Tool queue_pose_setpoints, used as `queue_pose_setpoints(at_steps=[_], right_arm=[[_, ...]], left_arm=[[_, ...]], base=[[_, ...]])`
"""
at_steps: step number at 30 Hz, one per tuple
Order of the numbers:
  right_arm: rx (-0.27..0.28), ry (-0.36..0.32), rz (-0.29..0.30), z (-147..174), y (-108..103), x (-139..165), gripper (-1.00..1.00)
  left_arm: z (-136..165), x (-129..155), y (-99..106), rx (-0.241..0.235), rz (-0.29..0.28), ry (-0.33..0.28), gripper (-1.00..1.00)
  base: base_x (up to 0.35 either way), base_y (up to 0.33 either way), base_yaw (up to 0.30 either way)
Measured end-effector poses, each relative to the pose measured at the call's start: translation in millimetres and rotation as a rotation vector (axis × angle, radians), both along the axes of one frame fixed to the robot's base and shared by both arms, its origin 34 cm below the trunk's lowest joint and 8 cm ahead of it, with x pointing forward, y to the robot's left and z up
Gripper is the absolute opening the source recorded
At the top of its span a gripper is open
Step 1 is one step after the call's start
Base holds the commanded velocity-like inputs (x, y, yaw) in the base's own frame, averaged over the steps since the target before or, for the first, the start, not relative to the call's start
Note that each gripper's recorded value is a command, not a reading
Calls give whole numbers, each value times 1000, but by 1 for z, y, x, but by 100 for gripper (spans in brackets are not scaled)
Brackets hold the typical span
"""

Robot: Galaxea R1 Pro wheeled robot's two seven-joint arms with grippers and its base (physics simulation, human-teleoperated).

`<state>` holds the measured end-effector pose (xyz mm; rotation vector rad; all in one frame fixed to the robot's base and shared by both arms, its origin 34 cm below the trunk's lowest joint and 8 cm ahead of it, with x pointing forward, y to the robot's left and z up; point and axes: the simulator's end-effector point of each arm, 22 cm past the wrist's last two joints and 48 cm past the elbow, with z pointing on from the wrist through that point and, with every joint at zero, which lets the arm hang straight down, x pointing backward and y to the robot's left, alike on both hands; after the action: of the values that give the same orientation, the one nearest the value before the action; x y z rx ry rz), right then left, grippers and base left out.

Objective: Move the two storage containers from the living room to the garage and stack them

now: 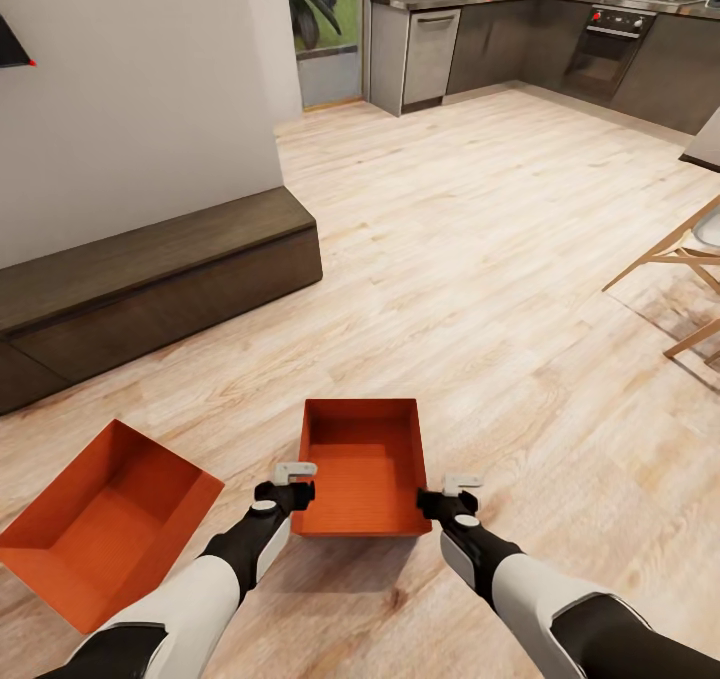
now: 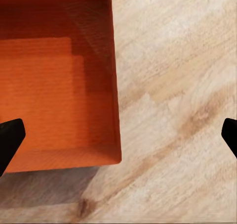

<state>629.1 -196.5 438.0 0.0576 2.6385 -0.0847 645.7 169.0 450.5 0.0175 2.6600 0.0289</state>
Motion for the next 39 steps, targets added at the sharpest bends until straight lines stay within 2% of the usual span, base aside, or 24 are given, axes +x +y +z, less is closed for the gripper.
queue_pose_setpoints(at_steps=[9,13,17,24,39], right_arm=[[36,8,29,-2,14,-4,100],[27,2,69,-1,17,-2,100],[21,-5,86,0,17,-1,100],[22,-19,86,1,18,2,100],[23,-18,85,2,18,1,100]], left_arm=[[0,0,2,3,3,-1,100],[-1,-1,2,2,5,1,100],[-1,-1,2,2,7,1,100],[-1,-2,2,-1,10,4,100],[-2,-4,3,1,10,8,100]], base=[[0,0,0],[0,0,0],[0,0,0],[9,0,0],[215,0,0]])
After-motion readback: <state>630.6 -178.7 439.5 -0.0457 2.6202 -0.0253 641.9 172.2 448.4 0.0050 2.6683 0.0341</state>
